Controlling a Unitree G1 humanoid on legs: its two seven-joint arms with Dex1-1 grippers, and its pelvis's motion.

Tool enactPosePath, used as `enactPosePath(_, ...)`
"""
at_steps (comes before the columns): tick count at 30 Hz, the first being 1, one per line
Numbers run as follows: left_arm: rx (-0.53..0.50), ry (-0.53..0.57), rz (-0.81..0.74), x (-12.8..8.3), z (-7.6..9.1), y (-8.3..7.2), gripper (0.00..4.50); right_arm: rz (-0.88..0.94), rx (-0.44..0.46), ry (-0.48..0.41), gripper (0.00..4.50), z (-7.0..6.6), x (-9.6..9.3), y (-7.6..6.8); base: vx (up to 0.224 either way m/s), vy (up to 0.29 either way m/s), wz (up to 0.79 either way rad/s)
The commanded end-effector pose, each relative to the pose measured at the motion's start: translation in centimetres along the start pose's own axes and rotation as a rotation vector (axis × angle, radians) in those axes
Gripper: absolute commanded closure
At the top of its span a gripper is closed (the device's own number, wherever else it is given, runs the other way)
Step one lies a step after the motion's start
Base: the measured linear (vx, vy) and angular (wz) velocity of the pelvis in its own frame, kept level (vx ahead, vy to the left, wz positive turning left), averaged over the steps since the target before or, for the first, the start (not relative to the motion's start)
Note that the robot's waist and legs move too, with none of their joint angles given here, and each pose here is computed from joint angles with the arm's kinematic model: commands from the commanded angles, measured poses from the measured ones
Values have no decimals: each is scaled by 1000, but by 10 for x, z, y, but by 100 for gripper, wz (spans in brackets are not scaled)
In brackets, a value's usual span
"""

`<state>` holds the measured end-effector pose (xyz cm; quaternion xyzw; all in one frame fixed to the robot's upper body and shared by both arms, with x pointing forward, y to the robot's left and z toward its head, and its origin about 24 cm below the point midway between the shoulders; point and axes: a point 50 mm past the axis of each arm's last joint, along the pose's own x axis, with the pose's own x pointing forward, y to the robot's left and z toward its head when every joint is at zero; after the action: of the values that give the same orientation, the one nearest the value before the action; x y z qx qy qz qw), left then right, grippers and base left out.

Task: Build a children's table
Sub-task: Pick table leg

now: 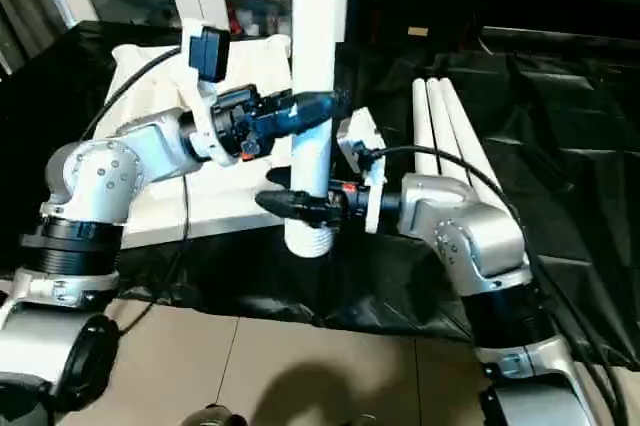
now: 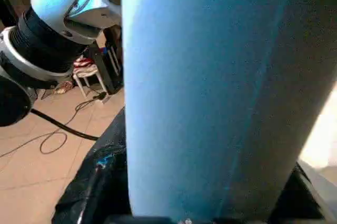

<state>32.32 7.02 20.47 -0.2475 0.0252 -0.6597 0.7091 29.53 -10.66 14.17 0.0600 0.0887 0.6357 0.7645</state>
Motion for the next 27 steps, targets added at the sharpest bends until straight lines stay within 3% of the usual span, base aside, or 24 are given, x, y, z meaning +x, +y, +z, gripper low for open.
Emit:
enactPosePath(1,30,-23,4,3,9,-2,235,14,-36,9,264,5,0,2,0,0,0)
enactPosePath(12,14,-116,95,2,15,5,249,-42,-73,17,264,7,0,-2,0,0,0)
enactPosePath(13,9,-123,106,2,15,6,249,-49,-66,13,208,7,0,-3,0,0,0)
enactPosePath(19,25,-173,192,0,20,11,256,-217,-30,-57,158,15,-3,-17,0,0,0)
enactPosePath(27,33,-202,229,0,26,11,264,-333,19,-130,142,25,-13,-23,0,0,0)
